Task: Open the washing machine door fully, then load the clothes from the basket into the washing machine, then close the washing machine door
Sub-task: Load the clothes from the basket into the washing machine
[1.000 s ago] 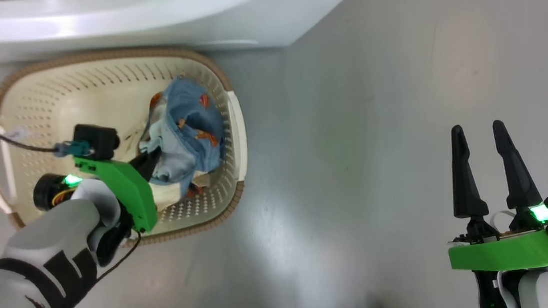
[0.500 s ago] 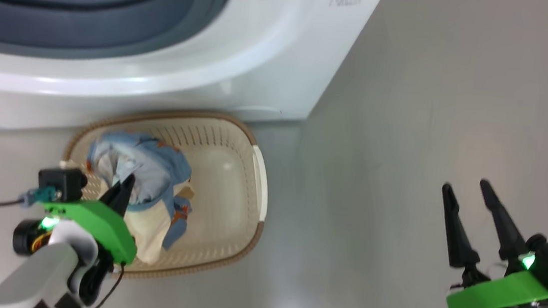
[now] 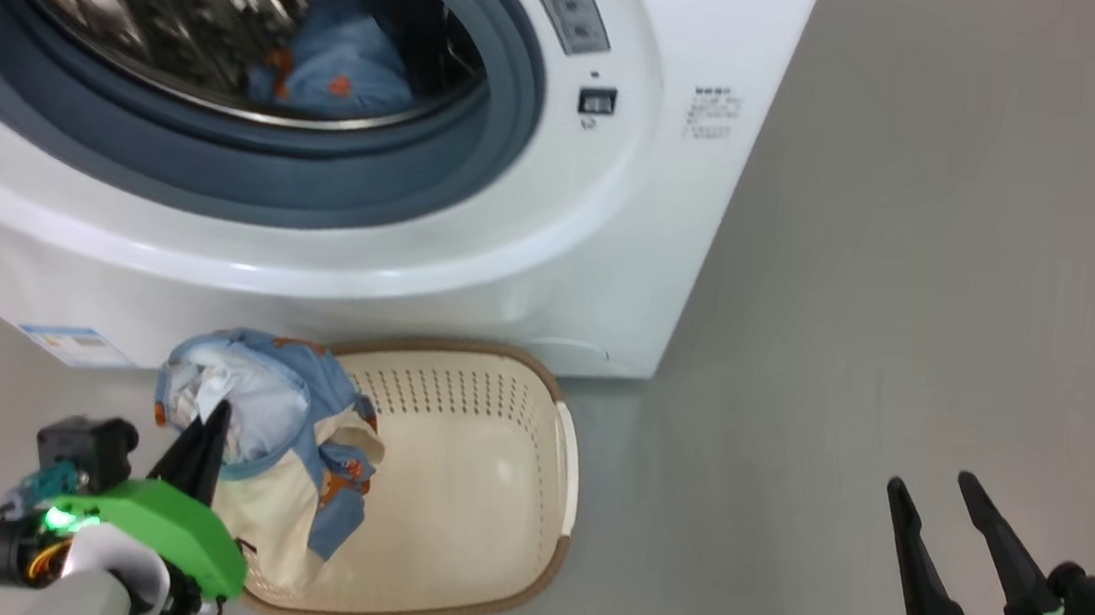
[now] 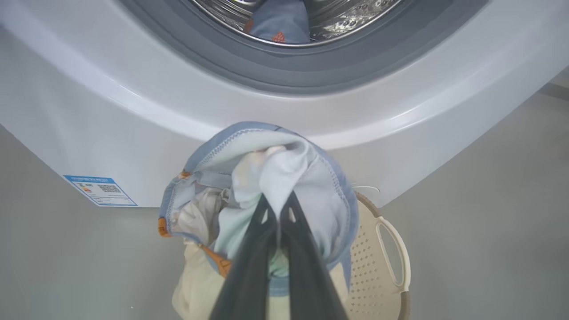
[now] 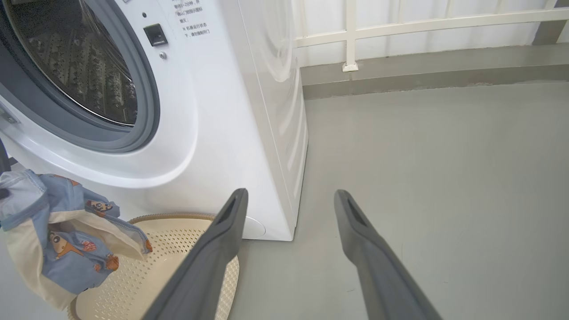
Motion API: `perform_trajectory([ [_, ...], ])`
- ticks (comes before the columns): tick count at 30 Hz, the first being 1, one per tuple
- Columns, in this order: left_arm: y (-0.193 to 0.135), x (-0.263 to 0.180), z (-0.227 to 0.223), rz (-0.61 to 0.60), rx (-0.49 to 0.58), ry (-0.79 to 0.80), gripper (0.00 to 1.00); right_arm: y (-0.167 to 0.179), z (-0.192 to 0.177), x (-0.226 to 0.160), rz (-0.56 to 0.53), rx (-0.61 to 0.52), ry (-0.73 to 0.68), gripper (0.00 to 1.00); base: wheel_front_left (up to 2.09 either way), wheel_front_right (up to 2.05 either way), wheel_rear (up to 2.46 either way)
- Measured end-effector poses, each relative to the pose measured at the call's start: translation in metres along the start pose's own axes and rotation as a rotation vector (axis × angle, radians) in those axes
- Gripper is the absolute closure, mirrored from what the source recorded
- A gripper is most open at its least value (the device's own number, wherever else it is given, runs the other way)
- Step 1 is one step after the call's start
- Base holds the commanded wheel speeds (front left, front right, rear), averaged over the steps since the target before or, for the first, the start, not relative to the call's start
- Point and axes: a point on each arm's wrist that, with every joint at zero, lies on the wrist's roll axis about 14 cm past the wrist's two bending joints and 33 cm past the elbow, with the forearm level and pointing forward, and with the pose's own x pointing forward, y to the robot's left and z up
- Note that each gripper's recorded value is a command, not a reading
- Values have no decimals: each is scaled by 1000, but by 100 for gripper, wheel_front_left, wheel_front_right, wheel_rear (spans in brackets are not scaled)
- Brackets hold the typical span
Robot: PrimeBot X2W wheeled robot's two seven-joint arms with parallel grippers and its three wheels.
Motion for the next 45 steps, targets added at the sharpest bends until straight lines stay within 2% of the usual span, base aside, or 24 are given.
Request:
perform_trajectory([
  [15, 13, -80, 58, 86, 74, -266, 100, 4, 26, -33, 19, -28, -69, 0, 0, 0, 0],
  [26, 12, -125, 69, 145, 116, -366, 100, -10, 29, -58, -30, -32, -84, 0, 0, 0, 0],
  [40, 5, -126, 68, 146, 85, -381, 100, -16, 28, -62, -58, -22, -83, 0, 0, 0, 0],
  [45, -2, -100, 97, 108, 80, -442, 100, -13, 21, -55, -60, -2, -67, 0, 0, 0, 0],
])
